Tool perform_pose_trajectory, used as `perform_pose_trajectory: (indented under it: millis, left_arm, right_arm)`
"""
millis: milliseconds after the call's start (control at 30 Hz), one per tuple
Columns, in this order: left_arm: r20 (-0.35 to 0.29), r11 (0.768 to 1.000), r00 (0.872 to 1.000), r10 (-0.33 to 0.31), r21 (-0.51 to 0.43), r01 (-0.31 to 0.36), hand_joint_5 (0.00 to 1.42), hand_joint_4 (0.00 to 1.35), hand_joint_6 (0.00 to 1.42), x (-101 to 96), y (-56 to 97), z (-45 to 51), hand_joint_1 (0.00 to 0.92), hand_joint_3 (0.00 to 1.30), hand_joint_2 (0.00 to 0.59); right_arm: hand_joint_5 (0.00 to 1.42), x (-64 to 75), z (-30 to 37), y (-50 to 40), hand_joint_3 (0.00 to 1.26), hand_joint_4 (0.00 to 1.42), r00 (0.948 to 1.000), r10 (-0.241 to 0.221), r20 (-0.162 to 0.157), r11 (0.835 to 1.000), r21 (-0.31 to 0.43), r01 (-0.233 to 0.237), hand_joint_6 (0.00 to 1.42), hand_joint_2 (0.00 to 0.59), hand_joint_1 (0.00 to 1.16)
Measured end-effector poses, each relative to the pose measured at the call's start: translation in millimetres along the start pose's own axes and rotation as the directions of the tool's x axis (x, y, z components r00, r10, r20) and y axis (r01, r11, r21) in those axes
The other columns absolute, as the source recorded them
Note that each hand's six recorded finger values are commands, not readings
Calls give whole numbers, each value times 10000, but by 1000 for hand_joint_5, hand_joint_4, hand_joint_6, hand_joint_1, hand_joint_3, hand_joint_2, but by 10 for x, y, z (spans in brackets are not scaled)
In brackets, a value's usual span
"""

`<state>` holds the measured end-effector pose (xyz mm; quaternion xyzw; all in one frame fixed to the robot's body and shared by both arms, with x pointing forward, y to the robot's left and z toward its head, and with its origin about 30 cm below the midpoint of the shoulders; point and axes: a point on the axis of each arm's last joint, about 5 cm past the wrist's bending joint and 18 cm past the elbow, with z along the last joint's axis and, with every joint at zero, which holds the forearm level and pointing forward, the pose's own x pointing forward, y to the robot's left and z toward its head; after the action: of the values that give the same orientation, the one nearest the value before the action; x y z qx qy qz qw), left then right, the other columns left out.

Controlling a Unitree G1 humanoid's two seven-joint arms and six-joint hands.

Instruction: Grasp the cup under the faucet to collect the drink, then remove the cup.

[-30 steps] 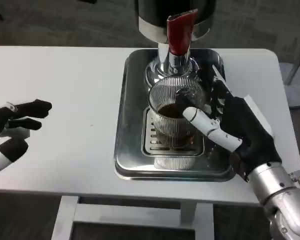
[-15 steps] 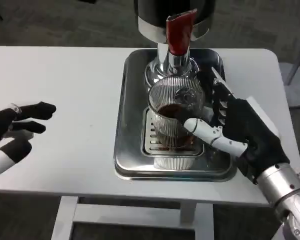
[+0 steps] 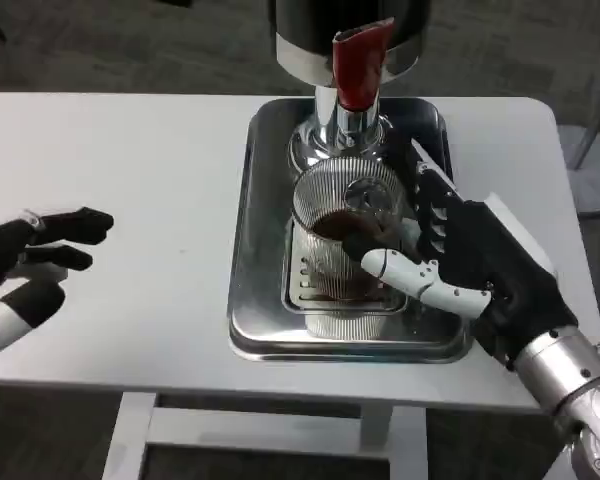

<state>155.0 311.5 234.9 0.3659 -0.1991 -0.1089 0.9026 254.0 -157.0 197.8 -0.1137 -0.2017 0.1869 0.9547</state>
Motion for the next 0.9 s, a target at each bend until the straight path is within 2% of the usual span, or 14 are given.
perform_pose_trajectory:
  millis: [167, 500, 700, 900]
  left_arm:
    - [-28, 10000, 10000, -10, -9, 10, 316, 255, 350, -2, 0, 0, 0, 299, 79]
    - [-114, 10000, 9999, -70, 42, 70, 316, 256, 349, -17, 6, 10, 0, 300, 71]
    - [-144, 10000, 9999, -47, 53, 48, 316, 260, 349, -24, 11, 10, 0, 300, 70]
    - [-157, 10000, 9999, -53, 52, 54, 316, 264, 349, -24, 13, 10, 0, 300, 69]
  right_arm:
    - [0, 9, 16, 37, 0, 0, 10000, 95, 10, 9994, -324, -95, 182, 203, 740]
    - [0, 8, -3, 126, 0, 0, 9991, -426, -35, 9983, -408, 424, 178, 209, 736]
    - [0, 13, -5, 144, 0, 0, 9994, -343, 87, 9987, -382, 346, 178, 204, 727]
    - [0, 14, -17, 150, 0, 0, 9998, -214, 59, 9991, -372, 216, 178, 201, 722]
